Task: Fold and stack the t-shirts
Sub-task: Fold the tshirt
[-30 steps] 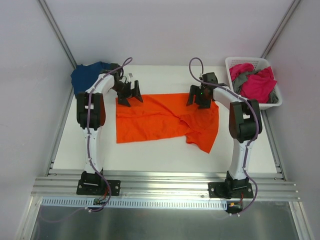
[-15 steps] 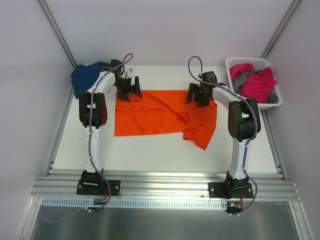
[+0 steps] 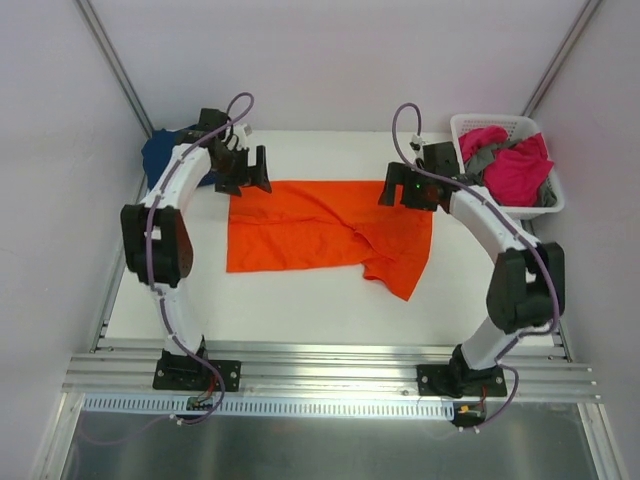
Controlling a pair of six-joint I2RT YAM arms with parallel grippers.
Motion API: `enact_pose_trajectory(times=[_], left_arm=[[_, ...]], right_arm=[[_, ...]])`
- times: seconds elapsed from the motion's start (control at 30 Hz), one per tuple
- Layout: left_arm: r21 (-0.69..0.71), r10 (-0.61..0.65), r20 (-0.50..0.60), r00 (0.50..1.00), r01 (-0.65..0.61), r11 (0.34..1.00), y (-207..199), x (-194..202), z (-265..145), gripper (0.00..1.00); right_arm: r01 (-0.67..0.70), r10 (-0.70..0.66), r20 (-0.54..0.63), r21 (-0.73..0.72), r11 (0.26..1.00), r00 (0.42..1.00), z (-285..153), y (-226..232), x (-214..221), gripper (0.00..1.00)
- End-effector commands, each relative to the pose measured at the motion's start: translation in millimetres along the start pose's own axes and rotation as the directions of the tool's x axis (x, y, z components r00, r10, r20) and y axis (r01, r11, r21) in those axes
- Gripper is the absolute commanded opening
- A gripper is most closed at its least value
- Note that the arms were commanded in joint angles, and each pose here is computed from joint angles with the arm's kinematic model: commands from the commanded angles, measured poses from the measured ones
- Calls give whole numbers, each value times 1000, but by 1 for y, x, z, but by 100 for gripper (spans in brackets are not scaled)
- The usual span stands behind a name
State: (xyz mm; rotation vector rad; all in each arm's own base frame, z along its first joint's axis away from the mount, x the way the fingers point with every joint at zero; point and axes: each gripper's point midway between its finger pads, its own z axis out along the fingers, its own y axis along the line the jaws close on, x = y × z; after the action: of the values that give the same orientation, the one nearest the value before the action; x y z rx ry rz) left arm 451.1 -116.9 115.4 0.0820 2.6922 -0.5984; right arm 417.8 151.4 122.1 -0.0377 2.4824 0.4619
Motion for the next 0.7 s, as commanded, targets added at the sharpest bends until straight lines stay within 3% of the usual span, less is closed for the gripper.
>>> enact_pose_trajectory(times=[0.0,0.2,0.3,0.43,0.67], left_arm=[[-15,58,87,995,-57,998,-20,10,-65,99],[-11,-40,-156,987,39,999,-2,123,-50,98],[-17,-93,-233,968,92,996,5,158,-42,95],[-31,-148,-268,952,145,989,14,172,-34,94],[-52,-215,-276,937,209,977,34,164,-25,92]], right_arm=[[18,-19,-31,-36,999,999,-47,13,31,97],[-49,50,-183,11,999,982,-73,2,125,99],[-65,85,-286,80,995,955,-72,-18,182,96],[-64,90,-326,89,994,941,-74,-24,210,95],[-72,92,-314,76,994,945,-66,-22,206,87]])
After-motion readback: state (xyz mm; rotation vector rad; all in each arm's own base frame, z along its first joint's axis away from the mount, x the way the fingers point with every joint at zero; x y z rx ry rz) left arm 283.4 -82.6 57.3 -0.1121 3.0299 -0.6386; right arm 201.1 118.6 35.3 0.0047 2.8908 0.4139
